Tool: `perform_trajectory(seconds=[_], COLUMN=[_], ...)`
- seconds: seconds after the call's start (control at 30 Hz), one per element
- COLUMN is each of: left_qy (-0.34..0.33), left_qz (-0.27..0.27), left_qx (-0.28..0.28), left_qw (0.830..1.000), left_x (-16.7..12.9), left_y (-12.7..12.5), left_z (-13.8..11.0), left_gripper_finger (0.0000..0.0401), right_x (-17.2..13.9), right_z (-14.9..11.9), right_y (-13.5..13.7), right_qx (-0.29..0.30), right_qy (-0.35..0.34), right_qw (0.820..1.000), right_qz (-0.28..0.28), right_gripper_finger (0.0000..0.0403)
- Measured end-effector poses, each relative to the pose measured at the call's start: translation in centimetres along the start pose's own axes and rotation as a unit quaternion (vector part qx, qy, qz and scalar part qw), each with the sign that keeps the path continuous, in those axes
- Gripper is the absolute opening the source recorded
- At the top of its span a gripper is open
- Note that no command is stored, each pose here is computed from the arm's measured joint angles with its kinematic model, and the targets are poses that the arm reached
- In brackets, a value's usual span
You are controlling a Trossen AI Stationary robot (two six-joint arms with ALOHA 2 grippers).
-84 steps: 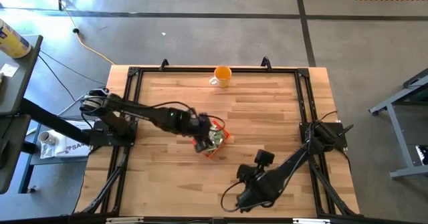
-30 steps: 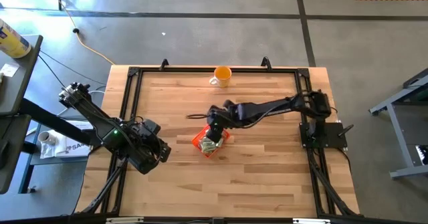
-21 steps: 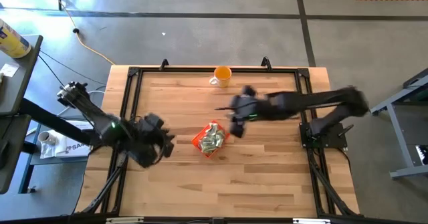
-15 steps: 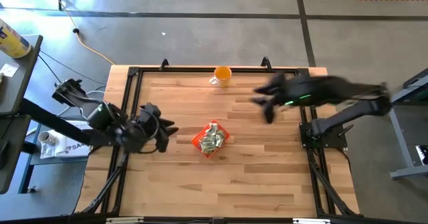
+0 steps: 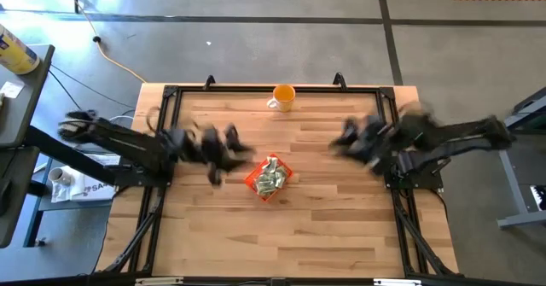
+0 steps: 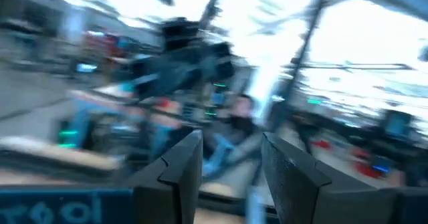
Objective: Pick and place Stevia / Truvia into bins
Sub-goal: Return to Home Position
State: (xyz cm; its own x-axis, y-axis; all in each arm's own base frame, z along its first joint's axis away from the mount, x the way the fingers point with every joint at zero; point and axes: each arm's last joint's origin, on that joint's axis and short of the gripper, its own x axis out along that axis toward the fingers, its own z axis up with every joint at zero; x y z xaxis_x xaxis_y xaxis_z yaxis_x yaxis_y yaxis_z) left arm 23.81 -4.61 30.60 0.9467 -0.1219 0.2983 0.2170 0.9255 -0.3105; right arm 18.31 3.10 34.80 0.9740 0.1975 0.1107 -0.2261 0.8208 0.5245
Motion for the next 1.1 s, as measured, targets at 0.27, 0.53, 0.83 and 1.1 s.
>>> perform_trajectory(seconds=[0.27,0.53,0.83,1.1], left_qy=[0.089,0.066,0.170,0.239], left_qz=[0.079,0.107,0.195,0.210], left_qx=[-0.028,-0.044,-0.049,-0.047], left_qw=[0.993,0.991,0.965,0.947], left_x=[-6.8,-12.1,-15.0,-17.0], left_y=[3.5,3.7,5.3,6.5], left_z=[-0.3,-2.3,-6.8,-10.5], left_gripper_finger=[0.0189,0.0189,0.0189,0.0189], right_x=[-7.7,-11.2,-11.4,-10.8], right_z=[-1.0,-7.0,-11.6,-13.8], right_y=[-2.2,-5.4,-8.4,-9.9], right_qx=[-0.049,-0.006,0.054,0.058], right_qy=[0.040,-0.018,0.002,0.036], right_qw=[0.995,0.998,0.995,0.989], right_qz=[-0.071,-0.067,-0.086,-0.129], right_gripper_finger=[0.0170,0.0170,0.0171,0.0170])
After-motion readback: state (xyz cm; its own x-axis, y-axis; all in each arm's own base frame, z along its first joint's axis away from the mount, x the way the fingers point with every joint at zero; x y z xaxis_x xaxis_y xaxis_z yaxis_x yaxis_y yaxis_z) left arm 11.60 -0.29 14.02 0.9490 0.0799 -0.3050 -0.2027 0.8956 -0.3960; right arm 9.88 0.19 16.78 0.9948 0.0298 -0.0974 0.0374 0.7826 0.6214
